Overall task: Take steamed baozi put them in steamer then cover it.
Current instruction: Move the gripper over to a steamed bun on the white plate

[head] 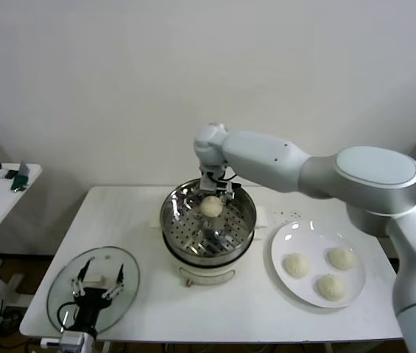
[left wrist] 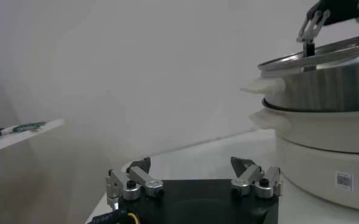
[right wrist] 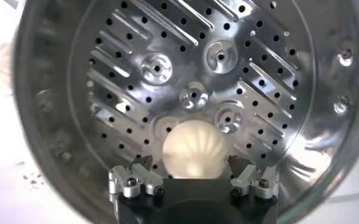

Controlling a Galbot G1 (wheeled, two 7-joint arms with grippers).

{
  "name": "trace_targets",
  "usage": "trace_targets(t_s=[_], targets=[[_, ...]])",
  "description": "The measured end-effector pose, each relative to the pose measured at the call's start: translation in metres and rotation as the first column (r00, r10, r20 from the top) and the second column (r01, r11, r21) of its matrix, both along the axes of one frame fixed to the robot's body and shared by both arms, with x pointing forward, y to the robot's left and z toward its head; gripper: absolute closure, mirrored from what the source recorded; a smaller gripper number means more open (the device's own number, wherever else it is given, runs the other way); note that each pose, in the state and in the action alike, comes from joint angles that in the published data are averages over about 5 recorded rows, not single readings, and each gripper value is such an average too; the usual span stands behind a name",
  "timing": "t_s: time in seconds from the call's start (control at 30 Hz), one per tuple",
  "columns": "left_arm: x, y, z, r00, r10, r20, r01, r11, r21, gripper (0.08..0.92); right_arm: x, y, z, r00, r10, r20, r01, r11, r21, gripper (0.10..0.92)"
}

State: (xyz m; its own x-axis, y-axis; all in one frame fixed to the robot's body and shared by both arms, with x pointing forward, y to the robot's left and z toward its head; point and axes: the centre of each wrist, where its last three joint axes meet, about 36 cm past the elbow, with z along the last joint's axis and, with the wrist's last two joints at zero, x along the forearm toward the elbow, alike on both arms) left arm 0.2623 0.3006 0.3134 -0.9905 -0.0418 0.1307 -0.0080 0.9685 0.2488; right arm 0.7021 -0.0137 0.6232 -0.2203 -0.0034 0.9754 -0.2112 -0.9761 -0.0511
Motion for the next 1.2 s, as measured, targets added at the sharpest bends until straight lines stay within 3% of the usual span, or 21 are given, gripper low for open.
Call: trace_targets(t_s=[0.27,0.43,0.63,0.93,1.2], targets=[[0.002,-0.008,0.001,1.0000,0.000,0.000,0.000,1.000,-0.015,0.177,-0.001,-0.062,0.056,0.990,-0.138,0.009,0.136,0.983,0.124,0.199],[0.000,-0.013,-0.001,0.9999,-0.010,-0.006,0.010,1.000,-0.017,0.177,-0.007,-0.130,0.075,0.941,-0.338,-0.035,0.337,0.913,0.230,0.200],[0.000,-0.016,-0.002,0.9997,-0.022,-0.011,0.022,1.000,-0.014,0.177,-0.032,-0.217,0.062,0.772,-0.617,-0.150,0.632,0.721,0.286,0.199],[0.005,-0.018,0.002,0.9994,-0.035,-0.003,0.035,0.999,-0.001,0.177,-0.077,-0.304,0.004,0.468,-0.827,-0.312,0.882,0.414,0.225,0.200],[0.001,-0.016,0.004,0.9995,-0.031,-0.003,0.031,1.000,0.004,0.177,-0.098,-0.328,-0.058,0.314,-0.868,-0.384,0.949,0.281,0.140,0.200]])
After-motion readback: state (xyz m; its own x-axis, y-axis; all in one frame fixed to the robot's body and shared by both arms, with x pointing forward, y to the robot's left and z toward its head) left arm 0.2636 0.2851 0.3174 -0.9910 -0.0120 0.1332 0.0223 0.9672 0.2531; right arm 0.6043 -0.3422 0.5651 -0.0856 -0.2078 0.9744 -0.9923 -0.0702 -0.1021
